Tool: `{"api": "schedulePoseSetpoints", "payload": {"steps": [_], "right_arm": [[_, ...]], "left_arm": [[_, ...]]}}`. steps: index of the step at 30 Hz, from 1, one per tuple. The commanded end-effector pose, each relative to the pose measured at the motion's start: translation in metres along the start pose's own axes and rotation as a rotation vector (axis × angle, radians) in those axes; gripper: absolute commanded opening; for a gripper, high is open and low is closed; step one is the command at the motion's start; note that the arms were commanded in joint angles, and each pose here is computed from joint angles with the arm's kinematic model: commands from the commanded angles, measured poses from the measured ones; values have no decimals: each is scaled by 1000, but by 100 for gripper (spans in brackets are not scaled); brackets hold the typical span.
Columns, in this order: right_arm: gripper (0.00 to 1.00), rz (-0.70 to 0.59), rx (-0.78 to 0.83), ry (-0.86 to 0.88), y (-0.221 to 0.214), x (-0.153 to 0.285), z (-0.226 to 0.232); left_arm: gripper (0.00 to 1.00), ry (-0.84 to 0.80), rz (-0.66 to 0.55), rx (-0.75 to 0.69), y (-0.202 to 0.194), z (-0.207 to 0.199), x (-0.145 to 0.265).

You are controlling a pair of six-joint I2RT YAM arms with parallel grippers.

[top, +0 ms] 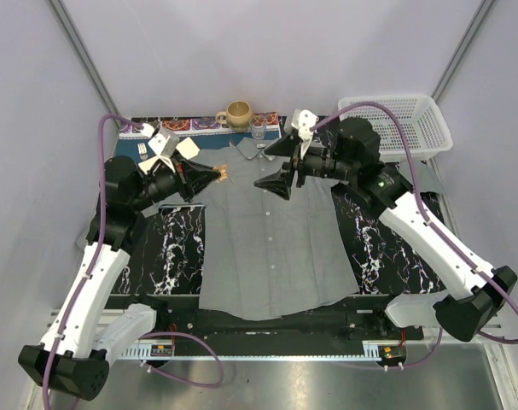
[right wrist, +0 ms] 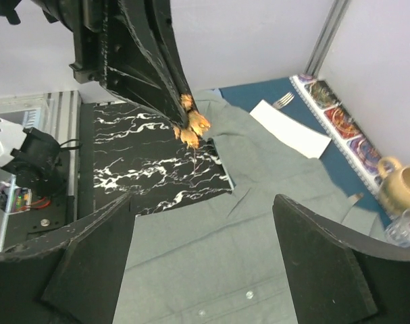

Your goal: Pin the brooch onto the clothing

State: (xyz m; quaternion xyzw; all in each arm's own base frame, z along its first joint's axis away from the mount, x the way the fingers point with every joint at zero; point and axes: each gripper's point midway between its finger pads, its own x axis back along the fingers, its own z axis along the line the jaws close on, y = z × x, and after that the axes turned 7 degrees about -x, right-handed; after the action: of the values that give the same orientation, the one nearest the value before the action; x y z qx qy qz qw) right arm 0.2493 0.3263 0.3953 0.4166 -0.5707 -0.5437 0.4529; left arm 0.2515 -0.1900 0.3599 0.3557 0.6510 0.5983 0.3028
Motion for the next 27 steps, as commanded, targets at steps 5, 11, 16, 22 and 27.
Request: {"api": "schedulePoseSetpoints", "payload": {"steps": [5, 11, 16, 22, 27], "right_arm": [[87, 62, -227, 78, -6, 9, 0], [88, 105, -264, 101, -21, 9, 3], [88, 201, -350, 34, -52, 0, -21], [77, 363, -506, -81, -104, -23, -63], [76, 296, -568, -7, -87, -45, -76]], "left_arm": [[0, -38, -138, 343, 31, -8, -1], [0, 44, -189, 490, 24, 15, 2], [0, 136, -203, 659, -2, 52, 0], [0, 181, -255, 785, -33, 93, -6], [0, 50, -301, 823, -41, 102, -19]]}}
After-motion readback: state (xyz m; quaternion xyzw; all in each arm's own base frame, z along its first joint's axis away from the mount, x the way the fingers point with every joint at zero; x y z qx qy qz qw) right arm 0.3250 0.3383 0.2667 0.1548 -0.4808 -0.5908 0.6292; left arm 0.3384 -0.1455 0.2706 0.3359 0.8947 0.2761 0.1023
